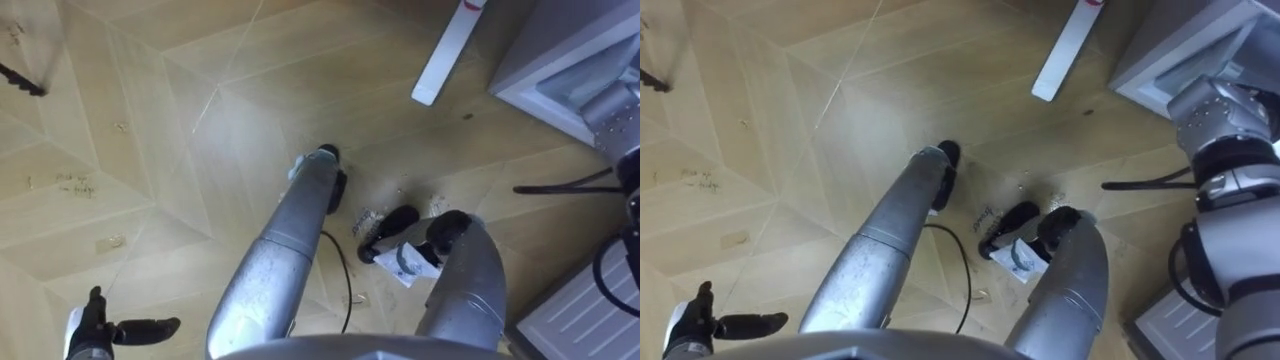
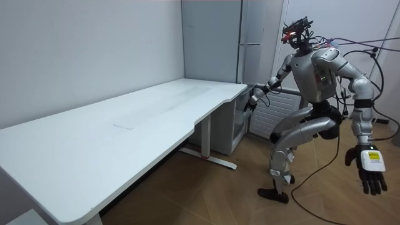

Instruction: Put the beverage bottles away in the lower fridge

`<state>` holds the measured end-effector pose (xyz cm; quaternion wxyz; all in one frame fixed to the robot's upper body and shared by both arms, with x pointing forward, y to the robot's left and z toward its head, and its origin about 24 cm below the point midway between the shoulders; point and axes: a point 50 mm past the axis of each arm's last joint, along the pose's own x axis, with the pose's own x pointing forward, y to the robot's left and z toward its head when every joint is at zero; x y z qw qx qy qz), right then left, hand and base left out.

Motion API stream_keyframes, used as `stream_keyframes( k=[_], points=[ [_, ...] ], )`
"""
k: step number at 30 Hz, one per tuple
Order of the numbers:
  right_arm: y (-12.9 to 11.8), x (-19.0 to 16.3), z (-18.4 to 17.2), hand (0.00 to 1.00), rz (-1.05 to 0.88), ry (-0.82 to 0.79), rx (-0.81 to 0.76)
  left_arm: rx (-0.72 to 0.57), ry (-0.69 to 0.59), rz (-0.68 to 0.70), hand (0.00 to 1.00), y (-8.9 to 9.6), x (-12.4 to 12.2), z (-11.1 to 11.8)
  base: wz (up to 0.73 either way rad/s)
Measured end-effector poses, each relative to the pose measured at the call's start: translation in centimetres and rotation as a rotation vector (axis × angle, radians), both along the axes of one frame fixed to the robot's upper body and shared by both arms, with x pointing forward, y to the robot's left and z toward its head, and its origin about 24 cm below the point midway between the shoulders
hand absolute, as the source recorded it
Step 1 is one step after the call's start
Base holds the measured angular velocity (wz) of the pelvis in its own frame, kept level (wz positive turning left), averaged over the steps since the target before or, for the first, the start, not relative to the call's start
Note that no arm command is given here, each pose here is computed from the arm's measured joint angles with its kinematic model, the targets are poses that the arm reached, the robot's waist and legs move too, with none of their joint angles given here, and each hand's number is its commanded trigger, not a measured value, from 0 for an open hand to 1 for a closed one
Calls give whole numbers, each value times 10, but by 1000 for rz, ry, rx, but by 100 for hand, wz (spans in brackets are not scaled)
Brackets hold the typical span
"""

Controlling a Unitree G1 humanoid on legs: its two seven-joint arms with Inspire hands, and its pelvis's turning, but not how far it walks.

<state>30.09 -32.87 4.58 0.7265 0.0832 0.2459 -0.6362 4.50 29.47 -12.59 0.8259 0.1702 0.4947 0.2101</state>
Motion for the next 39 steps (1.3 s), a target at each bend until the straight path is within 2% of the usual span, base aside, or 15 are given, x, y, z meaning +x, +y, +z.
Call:
stream_keyframes(
  k=[3,5,10,21,29,39],
  points=[
    [0,2,6,0,-11,-5,-47,6,8,-15,0,-3,-1,-1,5],
    [4,17,31,0,29,-103,-153,4,11,-18,0,-4,-1,-2,3],
    [9,19,36,0,-41,-76,-143,8,14,-39,0,-5,0,-1,11],
    [16,22,41,0,-61,-94,-95,15,-8,-40,0,-2,2,0,-1],
    [13,20,31,0,-47,-125,-21,15,17,-51,0,-4,-2,-2,4],
    [-9,1,-3,0,67,-161,3,-40,30,-79,0,-5,1,-5,-6]
  ],
)
